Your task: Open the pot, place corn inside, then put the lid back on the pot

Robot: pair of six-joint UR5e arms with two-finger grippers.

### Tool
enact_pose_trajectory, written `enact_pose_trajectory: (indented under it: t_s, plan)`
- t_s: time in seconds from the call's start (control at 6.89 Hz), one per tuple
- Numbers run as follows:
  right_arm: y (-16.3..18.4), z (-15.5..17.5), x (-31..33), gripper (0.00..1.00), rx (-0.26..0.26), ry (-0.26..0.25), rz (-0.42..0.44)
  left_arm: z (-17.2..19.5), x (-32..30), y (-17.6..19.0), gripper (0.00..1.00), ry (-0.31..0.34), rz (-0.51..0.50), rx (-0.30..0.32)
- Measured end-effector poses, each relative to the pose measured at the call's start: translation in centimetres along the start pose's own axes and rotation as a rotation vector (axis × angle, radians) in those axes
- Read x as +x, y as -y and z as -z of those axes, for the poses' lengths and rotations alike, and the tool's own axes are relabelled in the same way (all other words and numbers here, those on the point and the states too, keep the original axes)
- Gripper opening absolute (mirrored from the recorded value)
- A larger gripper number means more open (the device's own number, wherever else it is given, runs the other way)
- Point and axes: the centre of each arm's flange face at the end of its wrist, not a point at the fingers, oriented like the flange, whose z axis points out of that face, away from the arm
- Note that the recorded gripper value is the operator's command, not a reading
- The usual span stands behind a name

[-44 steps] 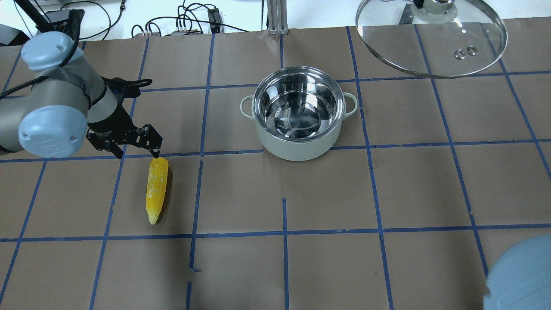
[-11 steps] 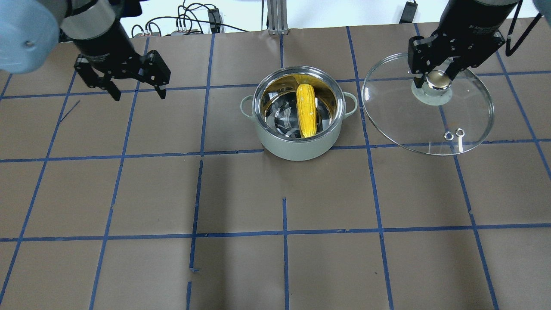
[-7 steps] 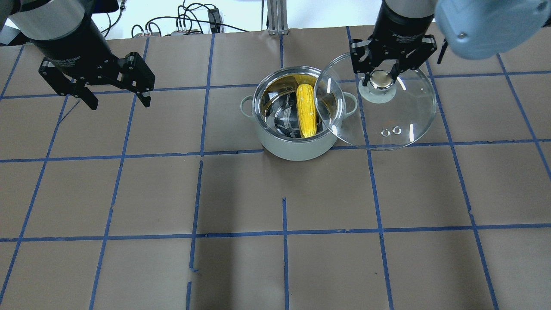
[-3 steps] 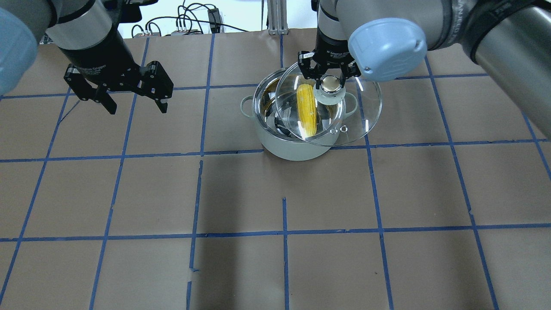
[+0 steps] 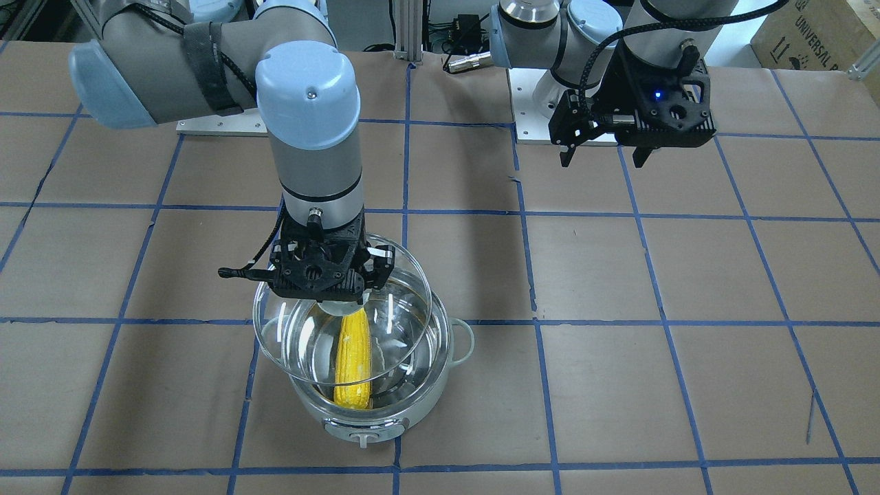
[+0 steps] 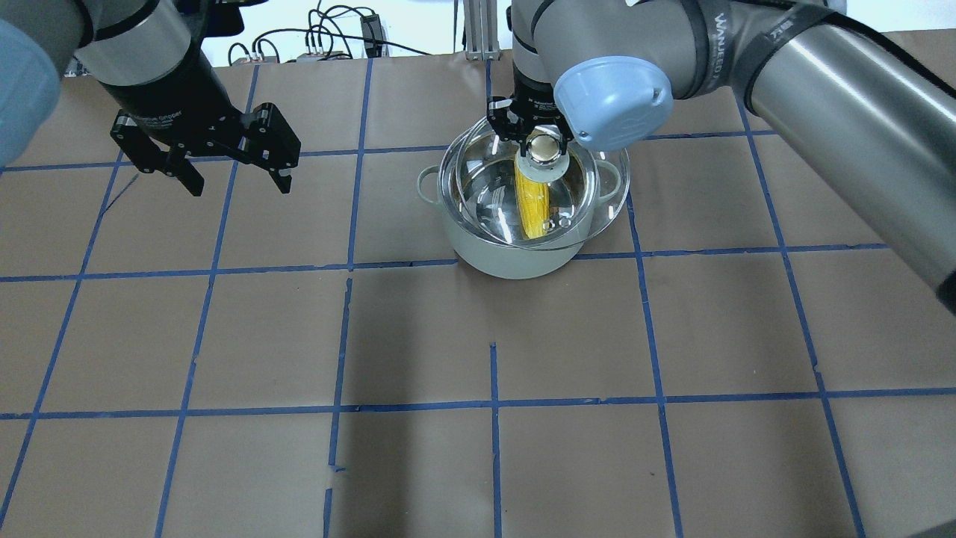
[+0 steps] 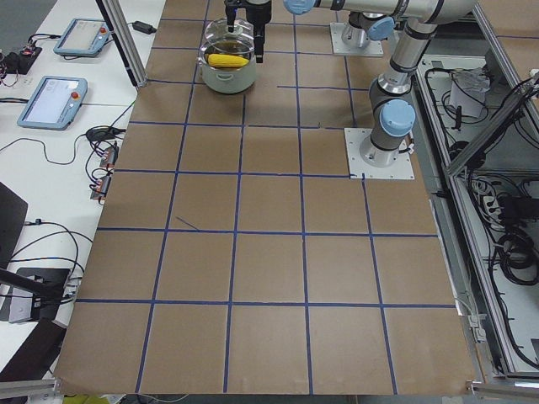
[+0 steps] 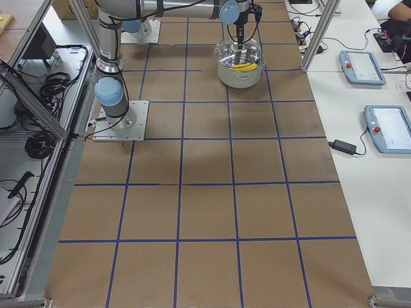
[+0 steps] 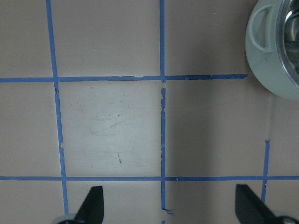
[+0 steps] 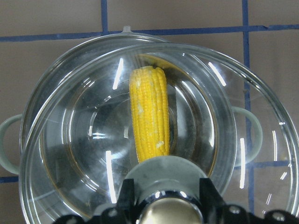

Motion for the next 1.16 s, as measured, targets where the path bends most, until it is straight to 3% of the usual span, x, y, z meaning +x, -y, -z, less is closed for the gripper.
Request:
enact_pose_trajectory:
  t_s: [1.16]
  plan:
    - [2.1, -4.9, -3.7, 0.06, -0.017, -0.009, 0.03, 0.3, -0.1, 0.1, 1.0, -0.004, 0.011, 0.013]
